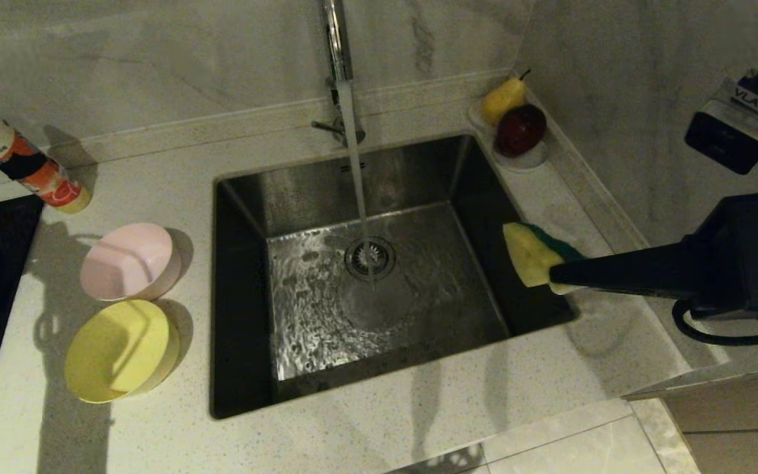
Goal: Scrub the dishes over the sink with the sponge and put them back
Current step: Place the bowl on the table
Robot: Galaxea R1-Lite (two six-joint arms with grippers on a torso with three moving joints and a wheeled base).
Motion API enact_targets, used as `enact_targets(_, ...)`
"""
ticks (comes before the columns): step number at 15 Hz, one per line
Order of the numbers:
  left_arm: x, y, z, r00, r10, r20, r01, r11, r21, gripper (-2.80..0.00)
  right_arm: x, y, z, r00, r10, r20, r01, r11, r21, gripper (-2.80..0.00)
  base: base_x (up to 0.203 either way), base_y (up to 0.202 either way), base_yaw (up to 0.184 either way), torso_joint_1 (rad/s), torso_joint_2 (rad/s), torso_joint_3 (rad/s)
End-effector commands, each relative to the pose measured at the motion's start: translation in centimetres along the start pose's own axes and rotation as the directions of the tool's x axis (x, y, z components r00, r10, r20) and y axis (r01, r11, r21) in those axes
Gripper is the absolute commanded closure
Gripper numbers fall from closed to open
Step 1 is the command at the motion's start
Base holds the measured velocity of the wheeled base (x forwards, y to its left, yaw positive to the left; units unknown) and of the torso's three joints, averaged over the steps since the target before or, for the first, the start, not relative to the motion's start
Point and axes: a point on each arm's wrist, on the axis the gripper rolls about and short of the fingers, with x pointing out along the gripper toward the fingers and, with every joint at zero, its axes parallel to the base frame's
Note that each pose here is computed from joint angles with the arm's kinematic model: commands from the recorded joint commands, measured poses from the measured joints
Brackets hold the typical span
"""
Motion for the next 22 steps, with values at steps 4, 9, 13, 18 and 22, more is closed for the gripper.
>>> enact_targets(4,4.3,1.1,1.7,0.999,0.034,-0.026,-0.035,0.999,-0.035,0.0,0.5,-0.3,-0.1,1.0,-0.006,-0.016,0.006,1.0,0.012,0.0,0.0,0.0,0.0,0.0,0.0,0.0)
enact_targets(9,6.5,1.8,3.0,0.999,0.051,-0.019,-0.052,0.997,-0.048,0.0,0.9,-0.7,-0.2,0.999,-0.014,-0.031,0.015,1.0,0.02,0.0,0.0,0.0,0.0,0.0,0.0,0.0)
enact_targets(13,7.3,1.9,3.3,0.999,0.04,-0.035,-0.042,0.998,-0.056,0.0,0.8,-0.6,-0.2,1.0,-0.011,-0.028,0.011,1.0,0.019,0.0,0.0,0.0,0.0,0.0,0.0,0.0)
enact_targets(18,6.8,1.7,3.5,0.998,0.042,-0.038,-0.043,0.998,-0.05,-2.8,1.0,-0.7,-0.2,0.999,-0.012,-0.033,0.013,1.0,0.022,0.0,0.0,0.0,0.0,0.0,0.0,0.0)
enact_targets(22,3.1,0.6,4.1,1.0,-0.021,0.005,0.021,0.999,-0.043,-2.8,1.0,-0.7,-0.2,0.999,-0.013,-0.035,0.014,1.0,0.023,0.0,0.0,0.0,0.0,0.0,0.0,0.0)
